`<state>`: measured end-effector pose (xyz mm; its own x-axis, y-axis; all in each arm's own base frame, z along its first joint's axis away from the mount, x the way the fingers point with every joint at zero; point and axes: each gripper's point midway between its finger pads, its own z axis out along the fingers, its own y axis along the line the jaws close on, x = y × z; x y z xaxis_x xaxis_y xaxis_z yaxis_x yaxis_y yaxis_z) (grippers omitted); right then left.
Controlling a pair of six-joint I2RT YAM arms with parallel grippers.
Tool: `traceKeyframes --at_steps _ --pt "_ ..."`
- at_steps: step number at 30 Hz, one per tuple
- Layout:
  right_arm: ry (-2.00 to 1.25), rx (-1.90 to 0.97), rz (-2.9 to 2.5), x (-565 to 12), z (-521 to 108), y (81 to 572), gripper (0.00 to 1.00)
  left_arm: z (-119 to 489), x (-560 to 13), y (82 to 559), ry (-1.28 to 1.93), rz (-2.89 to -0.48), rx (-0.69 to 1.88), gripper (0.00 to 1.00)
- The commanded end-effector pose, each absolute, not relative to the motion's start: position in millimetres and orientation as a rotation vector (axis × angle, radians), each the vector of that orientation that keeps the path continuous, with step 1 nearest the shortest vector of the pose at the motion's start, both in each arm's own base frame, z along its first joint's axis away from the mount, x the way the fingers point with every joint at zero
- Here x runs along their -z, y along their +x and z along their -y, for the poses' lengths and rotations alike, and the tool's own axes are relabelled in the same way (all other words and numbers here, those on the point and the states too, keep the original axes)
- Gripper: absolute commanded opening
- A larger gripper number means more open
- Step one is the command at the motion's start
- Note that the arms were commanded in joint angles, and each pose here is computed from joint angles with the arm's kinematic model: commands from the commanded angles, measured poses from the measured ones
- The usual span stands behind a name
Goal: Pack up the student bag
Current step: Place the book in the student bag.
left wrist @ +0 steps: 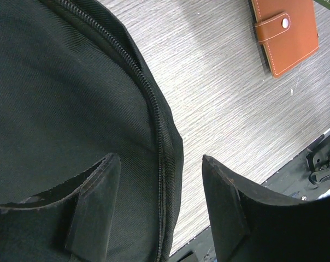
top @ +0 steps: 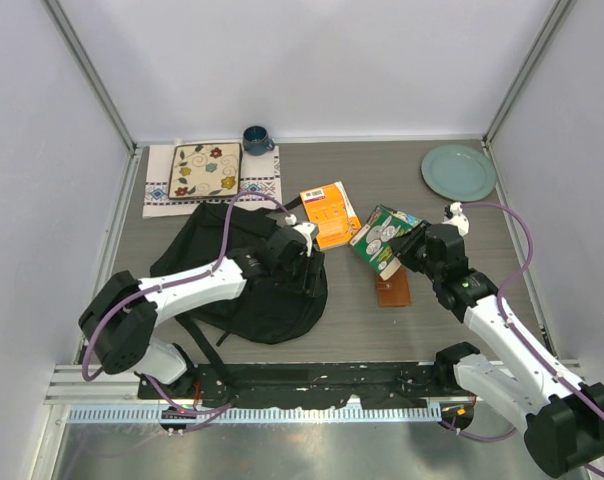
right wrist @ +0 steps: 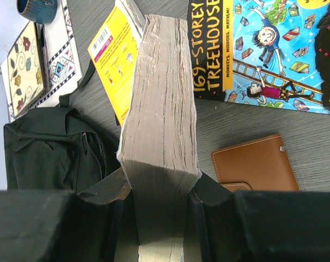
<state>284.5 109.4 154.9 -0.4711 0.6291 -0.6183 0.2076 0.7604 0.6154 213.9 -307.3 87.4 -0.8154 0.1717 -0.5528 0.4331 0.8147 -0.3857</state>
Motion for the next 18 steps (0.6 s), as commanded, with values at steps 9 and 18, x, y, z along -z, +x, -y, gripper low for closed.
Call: traceKeyframes --at_steps 9,18 --pt "0.586 -0.686 -1.878 -210.3 -116.6 299.7 0.01 324.9 -93.2 221.2 0.465 -2.474 0.71 0.22" --pt "0.581 -0.689 -1.873 -212.9 -116.6 299.9 0.0 321.1 -100.5 223.9 0.459 -2.468 0.68 0.0"
